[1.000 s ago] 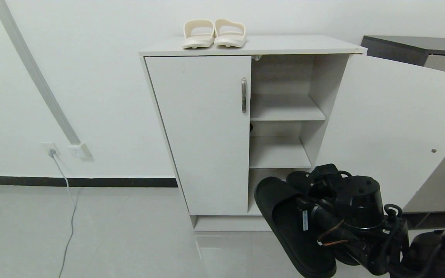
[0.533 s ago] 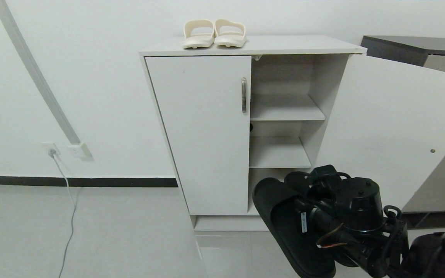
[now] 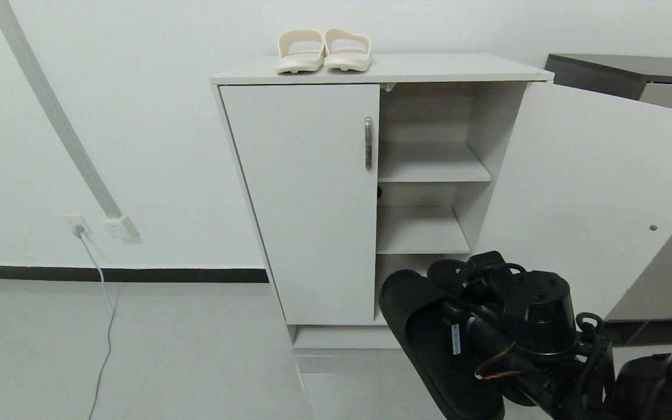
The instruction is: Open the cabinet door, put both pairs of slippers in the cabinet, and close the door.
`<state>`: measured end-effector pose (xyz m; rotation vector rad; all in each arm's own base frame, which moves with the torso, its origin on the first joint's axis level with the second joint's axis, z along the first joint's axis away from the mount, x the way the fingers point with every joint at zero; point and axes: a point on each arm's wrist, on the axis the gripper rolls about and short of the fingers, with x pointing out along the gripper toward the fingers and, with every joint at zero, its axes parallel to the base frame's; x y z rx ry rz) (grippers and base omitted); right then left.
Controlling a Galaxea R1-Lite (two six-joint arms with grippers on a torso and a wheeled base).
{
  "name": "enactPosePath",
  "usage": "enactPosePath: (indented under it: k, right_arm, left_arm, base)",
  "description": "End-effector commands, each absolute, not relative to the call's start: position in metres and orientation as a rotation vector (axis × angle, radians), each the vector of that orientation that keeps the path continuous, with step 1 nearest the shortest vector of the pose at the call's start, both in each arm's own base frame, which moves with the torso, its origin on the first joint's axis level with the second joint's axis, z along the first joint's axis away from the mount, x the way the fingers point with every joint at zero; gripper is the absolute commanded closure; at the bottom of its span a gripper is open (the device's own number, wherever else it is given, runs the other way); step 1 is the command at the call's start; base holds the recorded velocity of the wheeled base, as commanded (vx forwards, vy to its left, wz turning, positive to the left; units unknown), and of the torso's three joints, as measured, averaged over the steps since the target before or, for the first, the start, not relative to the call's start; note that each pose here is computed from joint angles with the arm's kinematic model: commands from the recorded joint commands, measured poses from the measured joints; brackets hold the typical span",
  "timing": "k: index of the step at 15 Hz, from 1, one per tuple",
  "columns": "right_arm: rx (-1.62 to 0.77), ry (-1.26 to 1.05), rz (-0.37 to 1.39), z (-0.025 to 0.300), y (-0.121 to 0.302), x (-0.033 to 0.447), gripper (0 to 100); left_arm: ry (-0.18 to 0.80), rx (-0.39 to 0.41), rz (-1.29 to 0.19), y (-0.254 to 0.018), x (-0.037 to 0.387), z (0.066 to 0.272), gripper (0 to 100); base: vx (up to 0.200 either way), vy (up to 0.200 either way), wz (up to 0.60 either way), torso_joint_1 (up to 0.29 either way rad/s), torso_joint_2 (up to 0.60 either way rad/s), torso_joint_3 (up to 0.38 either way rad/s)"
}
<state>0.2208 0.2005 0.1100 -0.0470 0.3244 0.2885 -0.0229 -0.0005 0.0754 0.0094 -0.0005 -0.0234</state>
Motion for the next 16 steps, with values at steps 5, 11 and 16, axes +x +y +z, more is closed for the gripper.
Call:
enactPosePath:
  k: [5, 11, 16]
  right_arm:
    - [-0.047, 0.274, 0.124, 0.104, 0.223, 0.249, 100]
    - [-0.021, 0.238, 0.018, 0.105, 0.23, 0.26, 100]
    - [-0.037, 0.261, 0.011, 0.092, 0.233, 0.264, 100]
  left_arm:
    - [0.001, 0.008, -0.025, -0.001, -0.023, 0.075, 100]
    - [0.001, 0.008, -0.025, -0.001, -0.023, 0.076, 100]
    - [0.0, 0.003, -0.023, -0.001, -0.023, 0.076, 100]
  base:
    - [0.0, 0.0, 0.0, 0.0, 0.0, 0.0]
    - [0.0, -0.033, 0.0, 0.0, 0.0, 0.0]
    - [0.0, -0.08, 0.0, 0.001, 0.0, 0.0]
